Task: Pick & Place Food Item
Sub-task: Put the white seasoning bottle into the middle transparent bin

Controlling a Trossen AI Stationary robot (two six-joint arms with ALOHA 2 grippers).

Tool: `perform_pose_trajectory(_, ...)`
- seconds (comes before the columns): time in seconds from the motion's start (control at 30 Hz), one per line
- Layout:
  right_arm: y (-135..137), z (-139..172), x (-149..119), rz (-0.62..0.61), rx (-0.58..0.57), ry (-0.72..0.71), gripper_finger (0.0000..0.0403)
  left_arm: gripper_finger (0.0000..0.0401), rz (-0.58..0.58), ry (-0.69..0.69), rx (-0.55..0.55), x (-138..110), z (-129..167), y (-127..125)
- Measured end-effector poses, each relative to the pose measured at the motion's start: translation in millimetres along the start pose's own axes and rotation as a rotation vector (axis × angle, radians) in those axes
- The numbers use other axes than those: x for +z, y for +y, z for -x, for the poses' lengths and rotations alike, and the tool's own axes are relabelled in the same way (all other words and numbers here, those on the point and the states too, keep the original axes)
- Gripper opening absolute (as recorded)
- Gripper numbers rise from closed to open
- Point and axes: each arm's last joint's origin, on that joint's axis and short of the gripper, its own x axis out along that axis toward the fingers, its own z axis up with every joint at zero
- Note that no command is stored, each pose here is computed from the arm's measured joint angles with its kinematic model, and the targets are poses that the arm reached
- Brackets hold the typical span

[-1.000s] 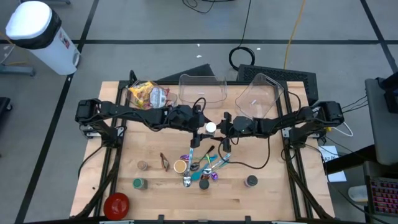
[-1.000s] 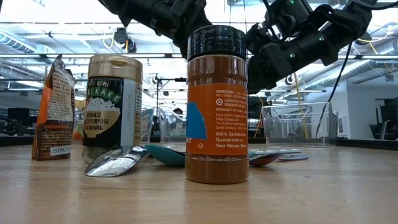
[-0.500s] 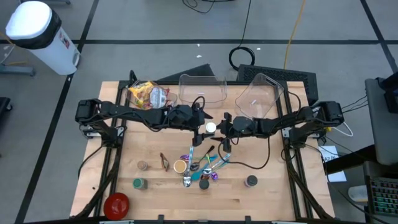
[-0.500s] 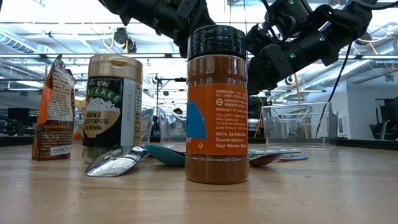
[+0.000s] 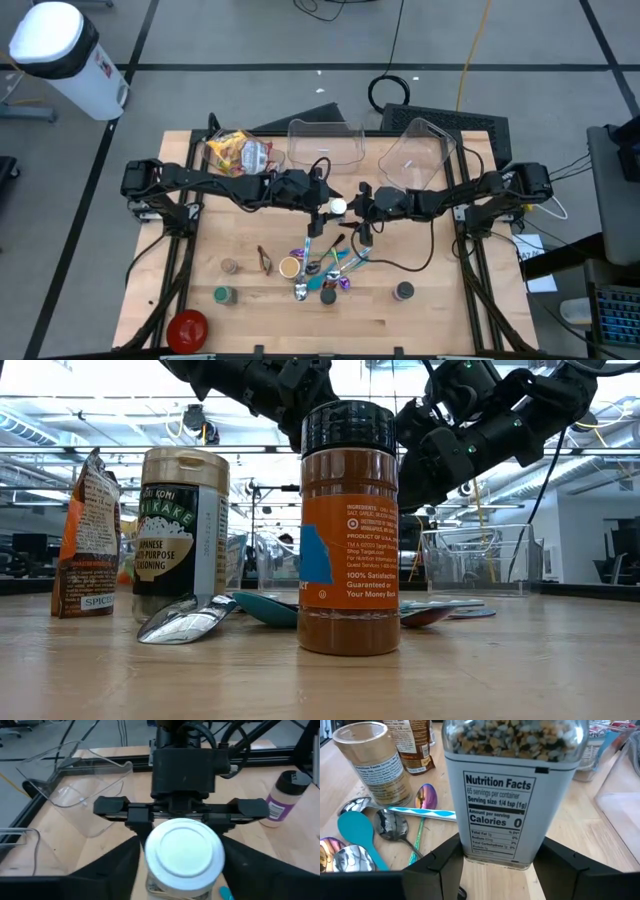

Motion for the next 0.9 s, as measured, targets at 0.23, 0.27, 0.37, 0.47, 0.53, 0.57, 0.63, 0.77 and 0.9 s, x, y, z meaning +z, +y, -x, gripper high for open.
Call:
perform_pose_trajectory(0.23, 0.1, 0.0, -1.2, -0.001, 0.001, 0.01, 0.0194, 0.021, 0.008, 0.014, -0.007, -1.3, 0.1, 0.0)
perform_pose_trajectory(0.27, 0.1, 0.0, -1.3, -0.001, 0.001, 0.011, 0.0195, 0.021, 0.01, 0.014, -0.008, -1.4, 0.1, -0.1)
perform_pose_trajectory(0.37, 0.1, 0.0, -1.5, 0.0, 0.002, 0.013, 0.0194, 0.021, 0.007, 0.015, -0.005, -1.4, 0.1, 0.0)
perform_pose_trajectory(0.47, 0.0, 0.0, -1.4, 0.0, 0.0, 0.012, 0.0196, 0.021, 0.003, 0.009, -0.001, -0.8, 0.1, 0.1)
perform_pose_trajectory(0.53, 0.0, 0.0, -1.4, -0.022, 0.0, 0.012, 0.0209, 0.021, 0.003, 0.007, -0.001, -0.7, 0.1, 0.2)
perform_pose_trajectory(0.57, 0.1, 0.0, -1.4, -0.037, 0.001, 0.013, 0.0217, 0.021, 0.003, 0.007, -0.002, -0.7, 0.1, 0.2)
perform_pose_trajectory(0.63, 0.0, 2.3, -0.1, -0.056, -0.001, 0.014, 0.0236, 0.021, 0.003, 0.006, 0.004, 0.4, 1.8, 0.4)
perform_pose_trajectory(0.77, 0.3, 13.3, 3.3, -0.043, 0.004, 0.052, 0.0265, 0.021, -0.001, -0.014, 0.015, 8.1, 12.9, 1.4)
perform_pose_trajectory(0.9, 0.3, 29.1, 7.7, -0.072, 0.003, 0.085, 0.0279, 0.021, -0.027, -0.049, 0.034, 19.6, 30.3, 2.6)
